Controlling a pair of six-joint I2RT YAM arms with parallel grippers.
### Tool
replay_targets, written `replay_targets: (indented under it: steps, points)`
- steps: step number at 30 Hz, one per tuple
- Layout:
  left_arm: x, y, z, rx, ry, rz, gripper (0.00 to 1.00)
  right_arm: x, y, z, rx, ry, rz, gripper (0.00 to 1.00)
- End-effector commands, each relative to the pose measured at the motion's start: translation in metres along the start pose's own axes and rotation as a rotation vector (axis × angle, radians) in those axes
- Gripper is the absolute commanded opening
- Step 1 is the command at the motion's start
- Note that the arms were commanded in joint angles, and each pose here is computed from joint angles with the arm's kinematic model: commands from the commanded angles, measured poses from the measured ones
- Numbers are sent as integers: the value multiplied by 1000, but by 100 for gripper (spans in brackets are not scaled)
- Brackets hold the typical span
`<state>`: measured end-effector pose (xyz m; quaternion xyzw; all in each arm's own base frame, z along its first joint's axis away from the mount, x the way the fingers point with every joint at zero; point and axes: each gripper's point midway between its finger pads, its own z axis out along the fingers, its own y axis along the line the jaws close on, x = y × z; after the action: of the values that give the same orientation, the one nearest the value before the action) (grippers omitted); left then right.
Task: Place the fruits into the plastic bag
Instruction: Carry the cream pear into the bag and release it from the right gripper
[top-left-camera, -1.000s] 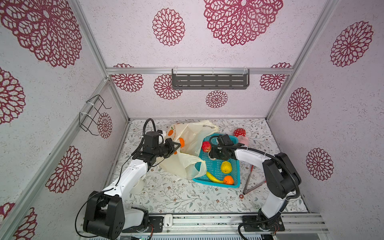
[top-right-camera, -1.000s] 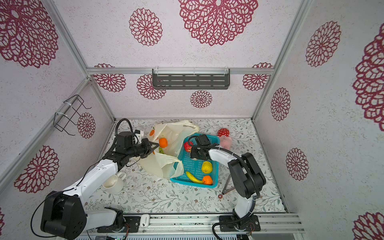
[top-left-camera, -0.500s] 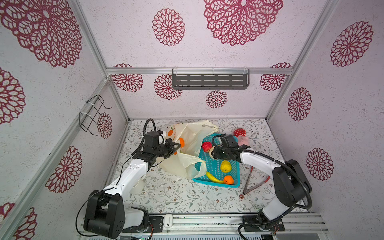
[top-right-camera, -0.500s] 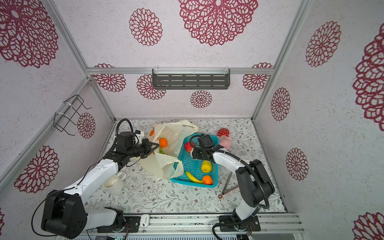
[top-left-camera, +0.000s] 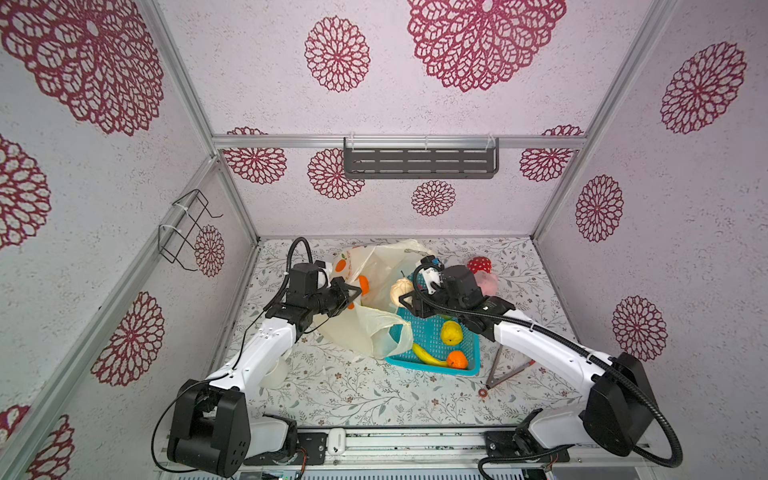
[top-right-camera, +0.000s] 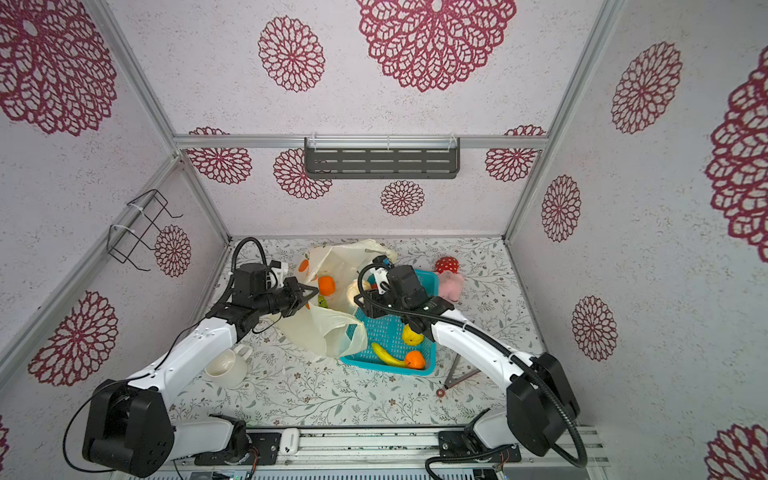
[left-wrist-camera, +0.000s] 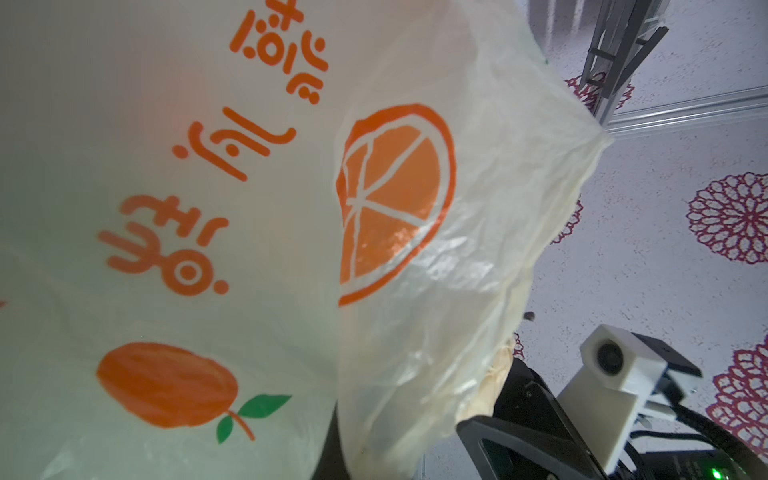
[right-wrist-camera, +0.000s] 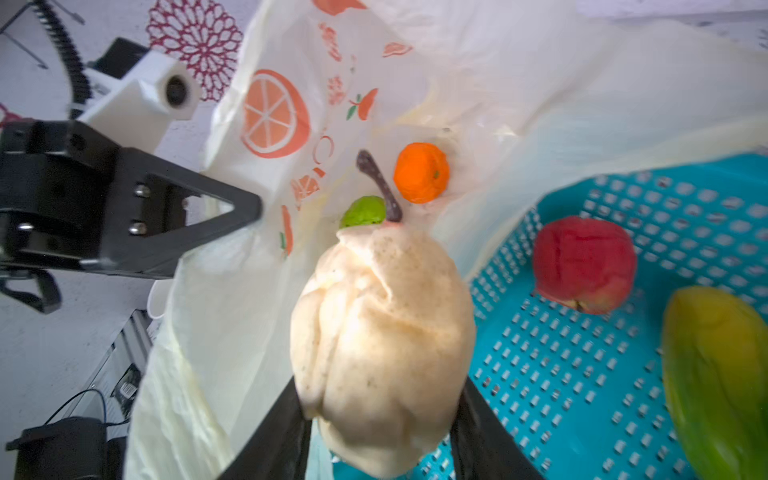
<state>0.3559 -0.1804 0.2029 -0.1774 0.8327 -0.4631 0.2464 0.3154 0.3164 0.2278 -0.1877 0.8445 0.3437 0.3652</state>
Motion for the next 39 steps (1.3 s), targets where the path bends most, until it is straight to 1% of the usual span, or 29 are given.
replay_targets:
  steps: [1, 7, 14, 23, 27, 31, 33, 34, 37, 39]
  points:
    - [-2, -6, 0, 9, -7, 17, 0, -23, 18, 18, -66, -31, -47, 36]
    - [-2, -9, -3, 9, -12, 21, 0, -26, 24, 65, -88, 34, -5, 36]
    - [-1, -14, -8, 12, -17, 35, 0, -14, 15, 106, -70, 95, 68, 36]
    - [3, -12, -8, 7, -10, 35, 0, 3, 1, 137, -33, 156, 104, 38]
    - [5, -13, -8, 11, -6, 36, 0, 10, -2, 146, -24, 178, 112, 38]
    - [7, -13, -9, 10, -5, 36, 0, 12, -6, 150, -9, 187, 116, 40]
    - [7, -12, -10, 9, -5, 38, 0, 12, -6, 151, -5, 187, 113, 44]
    - [8, -11, -10, 7, -6, 36, 0, 10, -6, 150, -2, 185, 110, 49]
    - [8, -11, -11, 3, -5, 37, 0, 8, -6, 147, 5, 179, 97, 67]
    - [9, -11, -12, 0, -7, 41, 0, 6, -6, 144, 11, 170, 87, 73]
